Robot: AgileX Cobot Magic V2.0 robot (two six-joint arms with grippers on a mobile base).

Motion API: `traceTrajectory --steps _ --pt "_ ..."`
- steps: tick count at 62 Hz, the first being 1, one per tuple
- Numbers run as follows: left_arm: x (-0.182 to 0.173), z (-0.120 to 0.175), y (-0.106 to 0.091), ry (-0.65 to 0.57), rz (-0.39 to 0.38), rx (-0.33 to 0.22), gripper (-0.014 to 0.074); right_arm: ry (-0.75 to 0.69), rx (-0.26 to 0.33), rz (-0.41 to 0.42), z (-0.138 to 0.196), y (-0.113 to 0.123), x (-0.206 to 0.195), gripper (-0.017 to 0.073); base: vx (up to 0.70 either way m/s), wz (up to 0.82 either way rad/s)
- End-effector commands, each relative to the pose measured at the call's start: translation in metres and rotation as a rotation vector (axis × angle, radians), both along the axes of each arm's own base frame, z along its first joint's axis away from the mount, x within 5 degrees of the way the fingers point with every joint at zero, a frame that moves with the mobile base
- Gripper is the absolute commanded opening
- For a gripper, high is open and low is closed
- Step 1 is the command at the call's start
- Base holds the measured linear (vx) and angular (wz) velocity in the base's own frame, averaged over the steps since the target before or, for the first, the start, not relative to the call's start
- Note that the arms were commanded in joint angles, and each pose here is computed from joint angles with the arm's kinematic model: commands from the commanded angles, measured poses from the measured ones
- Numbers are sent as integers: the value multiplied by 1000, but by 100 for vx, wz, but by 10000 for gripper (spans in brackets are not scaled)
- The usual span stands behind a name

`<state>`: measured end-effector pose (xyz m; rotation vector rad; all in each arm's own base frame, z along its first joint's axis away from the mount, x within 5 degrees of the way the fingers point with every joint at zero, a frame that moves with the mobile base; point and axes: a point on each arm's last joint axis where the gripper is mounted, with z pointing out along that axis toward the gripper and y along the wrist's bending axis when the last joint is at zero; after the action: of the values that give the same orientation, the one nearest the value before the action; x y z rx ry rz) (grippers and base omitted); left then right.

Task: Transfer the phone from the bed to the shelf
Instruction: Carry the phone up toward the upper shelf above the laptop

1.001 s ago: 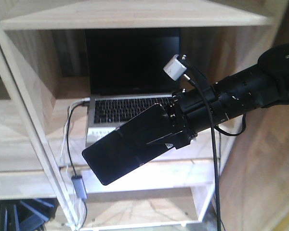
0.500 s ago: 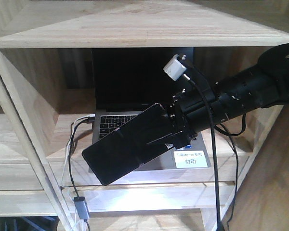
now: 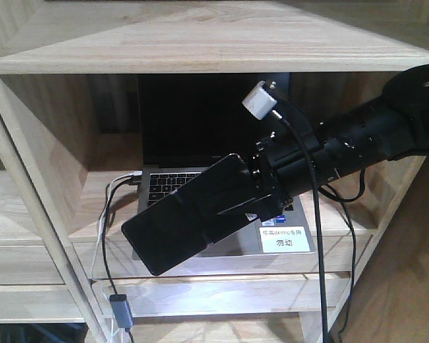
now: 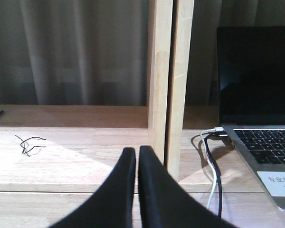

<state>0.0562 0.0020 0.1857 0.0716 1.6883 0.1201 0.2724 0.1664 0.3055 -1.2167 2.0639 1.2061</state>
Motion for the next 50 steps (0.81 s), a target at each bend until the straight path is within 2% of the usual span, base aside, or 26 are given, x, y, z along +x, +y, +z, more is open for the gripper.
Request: traceTrajectory --steps 1,23,43,50 --pt "-1 15 0 -108 -2 -11 1 -16 102 53 28 1 -12 -2 0 0" --pt "-1 15 0 -108 -2 -11 1 -14 109 51 28 1 -12 -2 0 0" --pt "-1 15 0 -108 -2 -11 1 -15 139 30 32 2 -12 -2 0 0" --pt "-1 15 0 -108 -2 -11 1 -35 169 28 43 1 -17 -2 0 0"
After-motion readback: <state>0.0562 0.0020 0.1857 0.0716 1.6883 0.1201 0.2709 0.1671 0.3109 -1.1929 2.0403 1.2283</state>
